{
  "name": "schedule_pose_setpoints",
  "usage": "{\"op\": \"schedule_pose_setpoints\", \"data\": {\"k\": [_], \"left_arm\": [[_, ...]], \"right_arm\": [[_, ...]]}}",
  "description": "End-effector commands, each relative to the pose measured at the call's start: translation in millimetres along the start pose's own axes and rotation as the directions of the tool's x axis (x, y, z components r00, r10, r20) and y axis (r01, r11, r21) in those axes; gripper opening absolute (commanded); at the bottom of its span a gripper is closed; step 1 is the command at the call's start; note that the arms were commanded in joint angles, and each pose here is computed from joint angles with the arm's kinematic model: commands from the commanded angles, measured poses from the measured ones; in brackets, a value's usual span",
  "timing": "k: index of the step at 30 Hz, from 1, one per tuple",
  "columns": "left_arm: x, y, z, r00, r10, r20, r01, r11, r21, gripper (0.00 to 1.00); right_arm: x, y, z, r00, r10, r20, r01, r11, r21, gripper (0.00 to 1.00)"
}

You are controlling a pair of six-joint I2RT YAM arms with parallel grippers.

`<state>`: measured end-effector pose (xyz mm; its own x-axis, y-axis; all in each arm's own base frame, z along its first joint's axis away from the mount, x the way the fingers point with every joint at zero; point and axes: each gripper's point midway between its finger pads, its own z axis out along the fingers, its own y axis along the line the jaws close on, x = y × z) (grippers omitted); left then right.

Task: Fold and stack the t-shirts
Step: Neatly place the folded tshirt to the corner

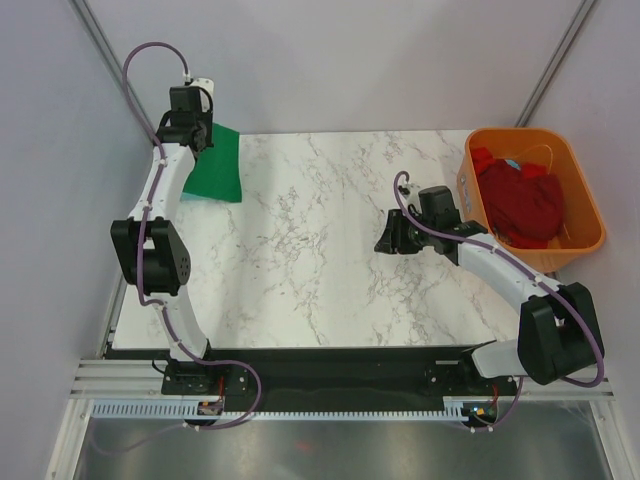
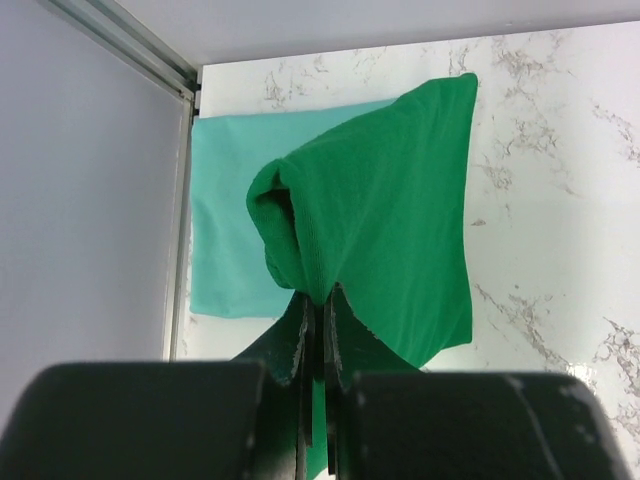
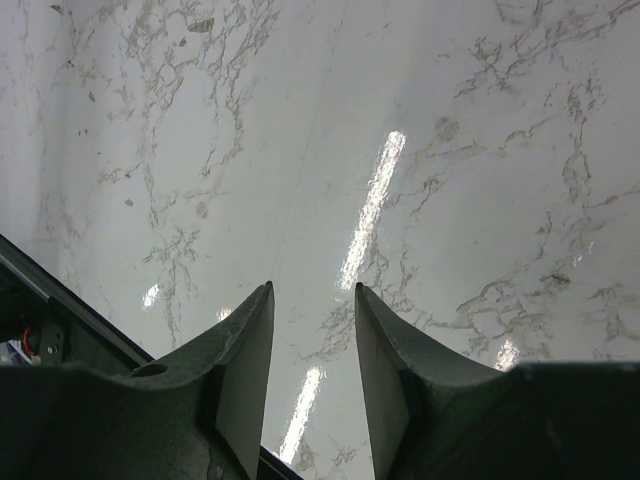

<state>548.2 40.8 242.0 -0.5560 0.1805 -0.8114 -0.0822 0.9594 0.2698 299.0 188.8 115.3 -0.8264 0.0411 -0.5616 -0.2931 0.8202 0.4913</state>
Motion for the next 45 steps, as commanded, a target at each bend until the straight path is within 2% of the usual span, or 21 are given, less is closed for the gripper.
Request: {"op": "schedule_pose_setpoints", "data": {"k": [1,4,6,14,22,26,27,28,29,31,33,38,39,40,42,45], "left_arm": [[-30.3,19.9,-9.8,0.996,0.044,0.080,-0.040,0.998,-0.049,0.02],[-25.3,18.4,-6.8,0.996,0.049,0.069,-0.046,0.998,-0.047,0.02],[-17.2,39.2,-1.3,0.998,0.048,0.047,-0.044,0.996,-0.081,0.02],[-24.9,55.6,13.1,0.996,0.057,0.069,-0.052,0.996,-0.068,0.02],[-15.2,54.7,65.7,0.992,0.121,0.044,-0.118,0.991,-0.070,0.02],[-3.0,76.7,94.1,0.997,0.083,0.006,-0.080,0.981,-0.175,0.02],[4.6,83.8,100.1,0.997,0.072,-0.014,-0.073,0.976,-0.206,0.06],[11.9,92.7,104.2,0.999,0.041,-0.032,-0.048,0.966,-0.254,0.14],[24.3,110.1,109.3,0.997,0.023,-0.068,-0.045,0.941,-0.335,0.34],[37.2,124.6,111.6,0.996,-0.015,-0.087,-0.018,0.928,-0.373,0.38],[43.5,132.8,112.5,0.995,-0.057,-0.084,0.019,0.918,-0.397,0.49],[54.2,123.5,103.2,0.988,-0.133,-0.084,0.093,0.925,-0.367,0.48],[45.0,122.3,92.5,0.987,-0.152,-0.058,0.122,0.925,-0.359,0.49],[57.1,109.3,94.6,0.980,-0.184,-0.075,0.152,0.937,-0.313,0.50],[60.0,99.1,87.0,0.973,-0.218,-0.076,0.191,0.944,-0.268,0.52],[60.9,66.8,63.1,0.955,-0.287,-0.080,0.276,0.953,-0.123,0.53]], "right_arm": [[-23.5,5.7,-3.8,0.997,-0.038,0.062,0.039,0.999,-0.014,0.46],[-24.0,5.5,-3.7,0.997,-0.037,0.062,0.038,0.999,-0.015,0.46],[-24.8,3.2,-4.3,0.997,-0.031,0.064,0.032,0.999,-0.010,0.46],[-26.2,-0.4,-3.1,0.998,-0.026,0.064,0.026,1.000,-0.002,0.46],[-23.6,-5.1,-0.5,0.998,-0.022,0.056,0.021,1.000,0.013,0.46],[-22.9,-5.4,-0.4,0.998,-0.021,0.052,0.021,1.000,0.014,0.46],[-22.1,-7.2,0.9,0.999,-0.018,0.048,0.017,1.000,0.018,0.46],[-21.7,-7.5,1.4,0.999,-0.020,0.047,0.019,1.000,0.020,0.46],[-21.1,-9.5,2.2,0.999,-0.017,0.045,0.016,1.000,0.027,0.46],[-15.7,-14.3,5.0,1.000,-0.010,0.026,0.009,0.999,0.039,0.46],[-13.1,-15.5,6.0,1.000,-0.007,0.020,0.007,0.999,0.041,0.46],[-17.6,-12.2,-1.3,0.999,-0.015,0.033,0.013,0.999,0.047,0.47],[-20.2,-10.4,-3.9,0.999,-0.020,0.045,0.018,0.999,0.045,0.47],[-21.4,-9.3,-5.1,0.999,-0.018,0.049,0.016,0.999,0.043,0.47],[-23.6,-7.1,-6.3,0.998,-0.014,0.055,0.012,0.999,0.038,0.47],[-27.2,-1.0,-10.8,0.998,-0.007,0.066,0.006,1.000,0.023,0.47]]}}
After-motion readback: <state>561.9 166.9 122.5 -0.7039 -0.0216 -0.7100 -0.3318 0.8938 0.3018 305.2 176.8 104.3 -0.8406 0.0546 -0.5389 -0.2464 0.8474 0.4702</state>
